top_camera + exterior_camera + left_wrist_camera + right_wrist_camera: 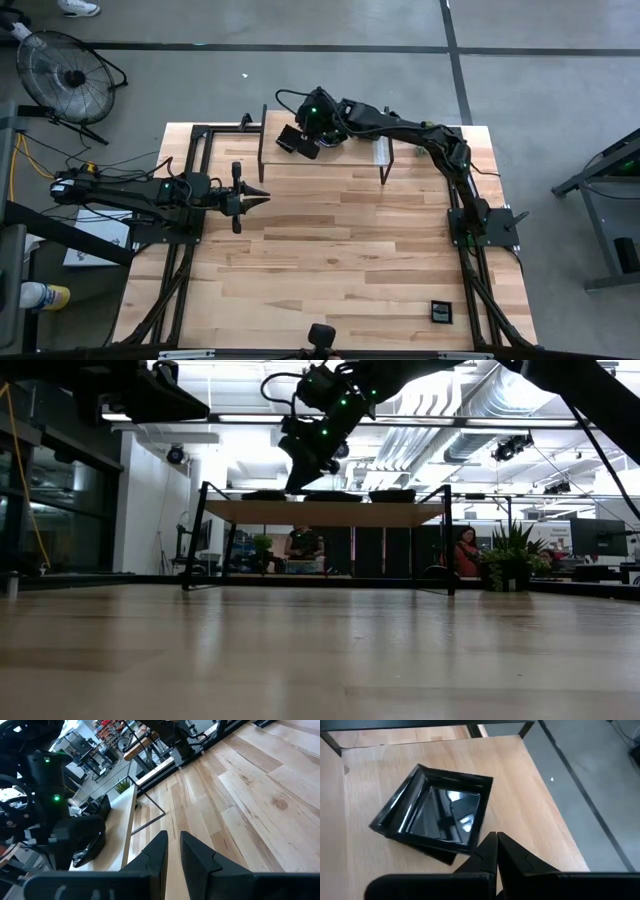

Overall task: Pick & Place Mini shaped plates
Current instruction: Stack the square plate on top of the other square plates on the shelf

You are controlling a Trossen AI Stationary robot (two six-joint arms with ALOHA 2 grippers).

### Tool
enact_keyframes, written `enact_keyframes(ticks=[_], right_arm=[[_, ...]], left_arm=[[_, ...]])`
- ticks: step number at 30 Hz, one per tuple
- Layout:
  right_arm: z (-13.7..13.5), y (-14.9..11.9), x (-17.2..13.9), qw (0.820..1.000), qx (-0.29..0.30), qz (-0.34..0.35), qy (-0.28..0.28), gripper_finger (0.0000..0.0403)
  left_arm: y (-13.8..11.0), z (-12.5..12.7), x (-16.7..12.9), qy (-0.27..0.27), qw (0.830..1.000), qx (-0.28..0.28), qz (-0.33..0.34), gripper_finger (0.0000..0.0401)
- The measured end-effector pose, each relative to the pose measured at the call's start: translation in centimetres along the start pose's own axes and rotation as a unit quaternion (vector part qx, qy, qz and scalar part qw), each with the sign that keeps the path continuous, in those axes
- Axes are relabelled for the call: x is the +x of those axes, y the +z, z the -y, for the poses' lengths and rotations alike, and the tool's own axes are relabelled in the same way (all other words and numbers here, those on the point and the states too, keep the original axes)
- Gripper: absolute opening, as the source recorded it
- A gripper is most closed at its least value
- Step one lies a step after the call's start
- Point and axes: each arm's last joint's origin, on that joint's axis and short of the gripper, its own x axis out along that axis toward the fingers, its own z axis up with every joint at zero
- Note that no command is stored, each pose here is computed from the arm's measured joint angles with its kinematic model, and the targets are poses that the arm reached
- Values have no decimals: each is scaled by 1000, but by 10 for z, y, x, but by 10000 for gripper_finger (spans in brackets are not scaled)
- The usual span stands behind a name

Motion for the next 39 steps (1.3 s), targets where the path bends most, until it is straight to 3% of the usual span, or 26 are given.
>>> enact_keyframes(ticks=[11,19,29,35,39], right_arm=[[2,2,0,999,4,4,-46,0],[-3,3,0,999,24,16,35,0],[-1,2,-1,1000,21,8,-15,0],[-3,8,-21,999,-31,8,-14,0],[-11,13,-45,992,-116,13,47,1]], left_arm=[[0,0,0,-1,1000,0,-2,46],[0,0,0,-1,1000,0,-2,46],[0,0,0,-1,1000,0,-2,46],[-1,1,0,-4,1000,1,-5,46],[-2,1,0,-8,1000,1,-9,46]])
